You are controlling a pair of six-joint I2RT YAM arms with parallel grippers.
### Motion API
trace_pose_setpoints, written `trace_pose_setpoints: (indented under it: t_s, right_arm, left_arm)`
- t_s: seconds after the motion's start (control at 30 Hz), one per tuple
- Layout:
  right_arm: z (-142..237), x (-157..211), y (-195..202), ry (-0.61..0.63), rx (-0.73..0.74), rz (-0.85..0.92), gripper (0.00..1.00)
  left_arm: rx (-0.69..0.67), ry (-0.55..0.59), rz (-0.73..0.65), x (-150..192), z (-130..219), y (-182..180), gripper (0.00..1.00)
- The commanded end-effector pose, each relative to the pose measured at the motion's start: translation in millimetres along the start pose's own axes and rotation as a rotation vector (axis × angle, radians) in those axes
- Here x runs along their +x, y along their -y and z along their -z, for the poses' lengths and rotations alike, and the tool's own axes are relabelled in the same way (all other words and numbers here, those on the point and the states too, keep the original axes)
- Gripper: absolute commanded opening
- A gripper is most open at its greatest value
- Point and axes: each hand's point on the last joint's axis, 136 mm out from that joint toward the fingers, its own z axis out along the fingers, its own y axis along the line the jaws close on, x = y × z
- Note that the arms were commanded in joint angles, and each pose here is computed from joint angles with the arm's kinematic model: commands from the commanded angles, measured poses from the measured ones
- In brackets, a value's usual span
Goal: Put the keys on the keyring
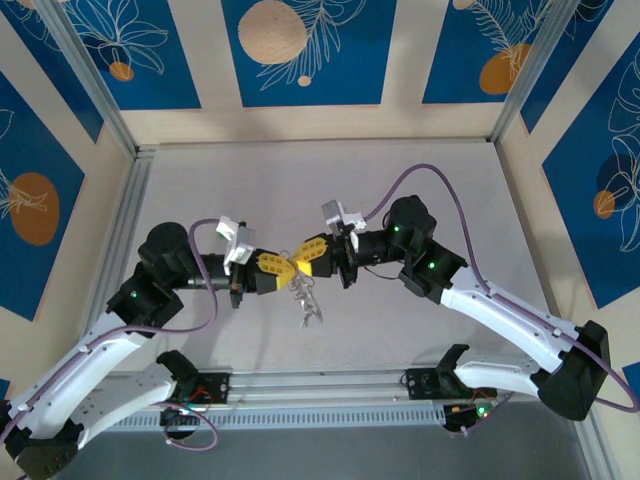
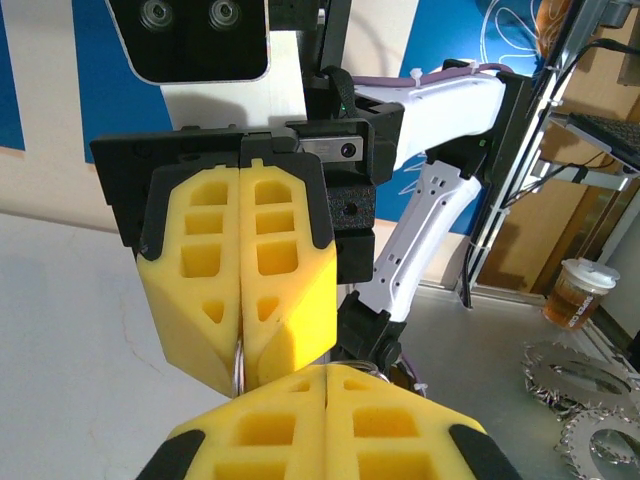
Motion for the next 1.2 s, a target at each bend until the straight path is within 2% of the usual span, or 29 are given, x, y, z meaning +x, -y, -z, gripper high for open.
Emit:
trace_pose_setpoints:
  t_s: [0.0, 0.37, 0.63, 0.9, 1.03, 1.17]
  right_arm:
    - [0.2, -15.4, -13.8, 0.046, -0.056, 0.063, 0.00]
    - [4.9, -0.8, -44.5, -0.002, -0.166, 0.100, 0.00]
    - [6.1, 1.3, -48.7, 0.000, -0.151, 0.115, 0.00]
    - [7.7, -3.2, -51.9, 0.006, -0.149, 0.114, 0.00]
    - [7.9, -2.0, -50.6, 0.005, -0.134, 0.115, 0.00]
    - [7.5, -1.3, -48.9, 0.003, -0.128, 0.114, 0.00]
  left_arm:
    - [0.003, -0.023, 0.004, 9.1, -1.9, -1.4, 0.02]
    - [-0.032, 0.006, -0.049, 6.2, 5.3, 0.6, 0.00]
    - [-0.028, 0.005, -0.044, 6.5, 4.3, 0.1, 0.00]
    - [0.036, -0.006, -0.043, 5.2, 7.4, 14.8, 0.00]
    - [-0.005, -0.018, -0.060, 5.2, 9.6, 10.8, 0.19]
    - [-0.018, -0.014, -0.076, 4.0, 10.6, 9.6, 0.22]
